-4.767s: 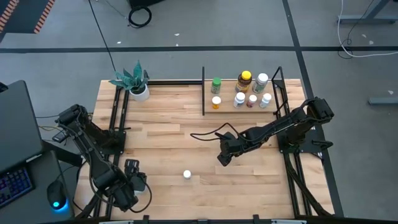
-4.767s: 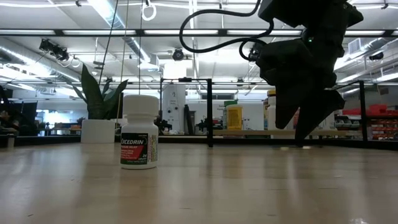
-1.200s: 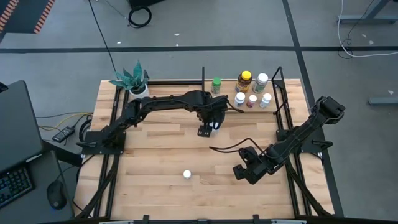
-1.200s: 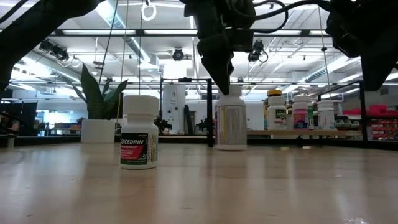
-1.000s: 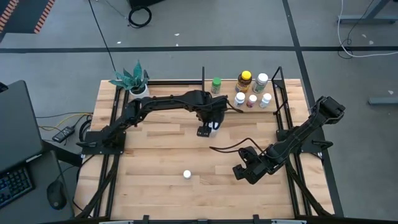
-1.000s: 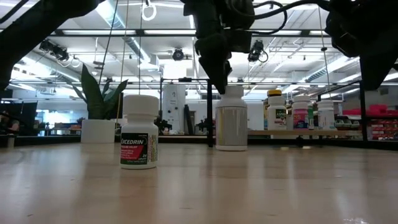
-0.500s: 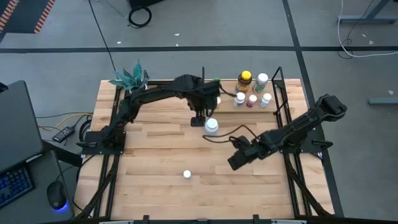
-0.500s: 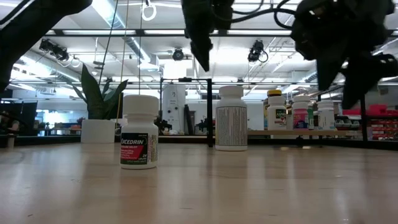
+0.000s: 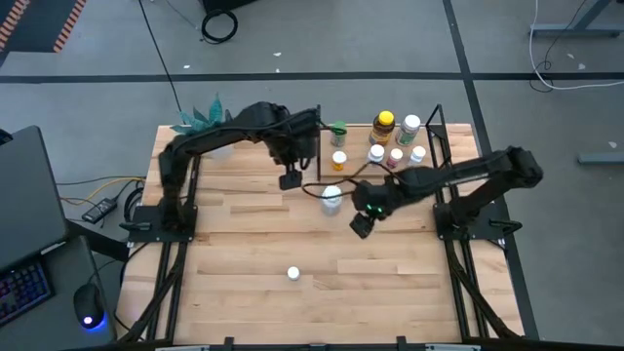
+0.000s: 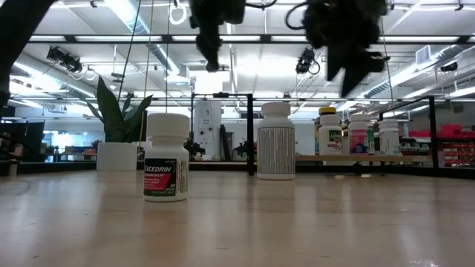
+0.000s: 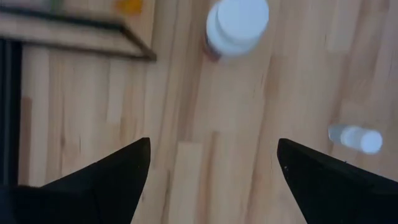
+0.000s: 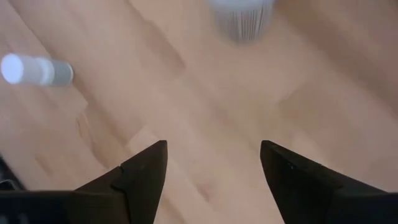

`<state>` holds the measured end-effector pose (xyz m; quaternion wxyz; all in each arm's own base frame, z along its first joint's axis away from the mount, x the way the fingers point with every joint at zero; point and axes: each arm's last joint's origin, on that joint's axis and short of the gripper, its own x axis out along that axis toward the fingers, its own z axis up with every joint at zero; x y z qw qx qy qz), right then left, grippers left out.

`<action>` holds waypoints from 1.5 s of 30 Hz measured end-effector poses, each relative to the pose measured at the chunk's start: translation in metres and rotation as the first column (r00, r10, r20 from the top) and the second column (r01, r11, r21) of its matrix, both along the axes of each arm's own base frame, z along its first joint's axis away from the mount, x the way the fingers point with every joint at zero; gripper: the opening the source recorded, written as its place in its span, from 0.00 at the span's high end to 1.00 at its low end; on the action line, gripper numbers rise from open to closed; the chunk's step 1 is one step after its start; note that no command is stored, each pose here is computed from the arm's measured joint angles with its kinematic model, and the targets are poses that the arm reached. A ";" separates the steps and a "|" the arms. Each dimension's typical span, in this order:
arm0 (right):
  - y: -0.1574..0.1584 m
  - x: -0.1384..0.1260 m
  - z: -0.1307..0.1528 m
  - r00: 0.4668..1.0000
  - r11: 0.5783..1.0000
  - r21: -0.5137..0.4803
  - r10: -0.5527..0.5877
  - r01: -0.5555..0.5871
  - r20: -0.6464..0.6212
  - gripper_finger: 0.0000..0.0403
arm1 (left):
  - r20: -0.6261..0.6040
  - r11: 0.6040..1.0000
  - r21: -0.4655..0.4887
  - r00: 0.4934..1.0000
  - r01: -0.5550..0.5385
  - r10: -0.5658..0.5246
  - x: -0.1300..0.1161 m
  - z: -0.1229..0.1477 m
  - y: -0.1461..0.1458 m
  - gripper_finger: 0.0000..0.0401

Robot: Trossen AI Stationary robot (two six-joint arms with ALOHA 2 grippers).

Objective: Pick and place medicine bottles onto shelf by color
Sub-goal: Put the red pill bottle on the shelf

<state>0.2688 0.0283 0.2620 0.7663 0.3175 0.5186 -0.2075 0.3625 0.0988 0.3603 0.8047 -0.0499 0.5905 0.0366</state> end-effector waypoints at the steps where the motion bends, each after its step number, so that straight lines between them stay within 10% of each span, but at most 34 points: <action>1: -0.005 0.006 0.005 1.000 1.000 -0.019 0.020 -0.020 0.003 0.34 | -0.013 1.000 -0.003 1.000 -0.004 0.004 -0.005 -0.001 -0.001 0.12; 11: -0.046 0.062 0.039 0.978 0.972 -0.114 0.209 -0.206 0.017 0.30 | 0.013 0.991 -0.031 0.992 -0.126 0.127 -0.068 -0.017 -0.019 0.12; 23: -0.061 0.093 0.016 0.942 0.956 -0.059 0.272 -0.288 -0.196 0.03 | 0.098 0.956 -0.087 0.952 -0.282 0.289 -0.131 -0.017 -0.038 0.12; 45: -0.079 0.112 -0.007 0.962 0.980 -0.051 0.180 -0.194 -0.207 0.05 | 0.204 0.970 -0.059 0.948 -0.237 0.245 -0.140 -0.005 -0.064 0.12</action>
